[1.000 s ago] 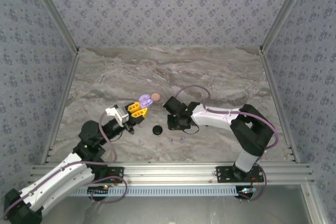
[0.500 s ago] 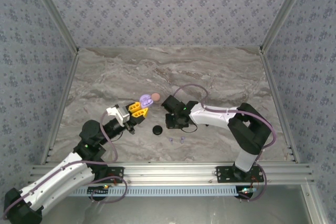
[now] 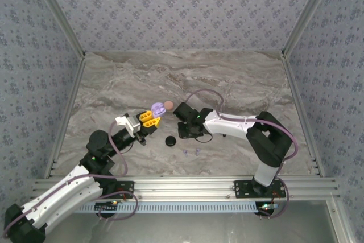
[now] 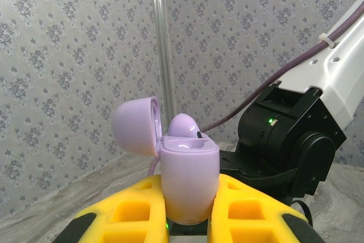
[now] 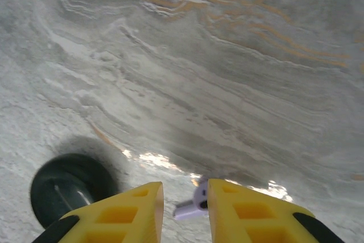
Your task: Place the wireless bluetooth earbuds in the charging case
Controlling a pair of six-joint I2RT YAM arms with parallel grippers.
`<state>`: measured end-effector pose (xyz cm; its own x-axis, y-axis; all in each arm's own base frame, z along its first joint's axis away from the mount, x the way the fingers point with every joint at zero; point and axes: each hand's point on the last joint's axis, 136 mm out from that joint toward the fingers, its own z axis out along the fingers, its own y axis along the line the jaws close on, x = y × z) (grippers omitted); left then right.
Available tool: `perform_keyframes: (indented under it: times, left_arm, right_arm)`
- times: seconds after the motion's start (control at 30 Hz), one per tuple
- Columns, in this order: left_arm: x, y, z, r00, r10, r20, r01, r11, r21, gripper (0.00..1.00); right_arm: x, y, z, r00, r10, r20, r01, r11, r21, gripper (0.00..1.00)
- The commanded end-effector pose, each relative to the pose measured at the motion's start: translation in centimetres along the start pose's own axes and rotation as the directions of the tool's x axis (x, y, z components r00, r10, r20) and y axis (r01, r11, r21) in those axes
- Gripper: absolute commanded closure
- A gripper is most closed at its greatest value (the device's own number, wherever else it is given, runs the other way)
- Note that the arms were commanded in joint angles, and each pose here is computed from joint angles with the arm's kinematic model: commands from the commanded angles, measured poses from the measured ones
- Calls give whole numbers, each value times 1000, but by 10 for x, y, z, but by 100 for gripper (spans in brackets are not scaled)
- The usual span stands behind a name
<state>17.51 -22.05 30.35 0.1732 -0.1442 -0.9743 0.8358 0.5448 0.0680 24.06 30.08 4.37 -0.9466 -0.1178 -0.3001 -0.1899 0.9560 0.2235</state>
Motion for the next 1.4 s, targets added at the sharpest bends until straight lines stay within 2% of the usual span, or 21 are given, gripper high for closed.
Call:
perform_keyframes:
  times: [0.0, 0.57, 0.97, 1.2, 1.37]
  left_arm:
    - [-8, 1, 0, 999, 20, 32, -19, 1000, -11, 100]
    - [-8, 1, 0, 999, 17, 32, -17, 1000, -11, 100]
    - [-6, 1, 0, 1000, 12, 25, -12, 1000, -11, 100]
    - [3, 1, 1, 1000, -16, -3, 16, 1000, -8, 100]
    - [21, 2, 4, 997, -58, -46, 57, 998, -10, 100]
  right_arm:
    - [1, -14, -14, 1000, -7, 5, 7, 997, 72, 69]
    - [12, -7, 15, 999, -5, -37, 7, 998, 68, 70]
    - [12, -7, 21, 999, -27, -34, 30, 997, 66, 80]
    - [-3, -17, -7, 993, -114, 42, 108, 986, 124, 81]
    - [-24, -24, -58, 966, -204, 157, 179, 971, 161, 81]
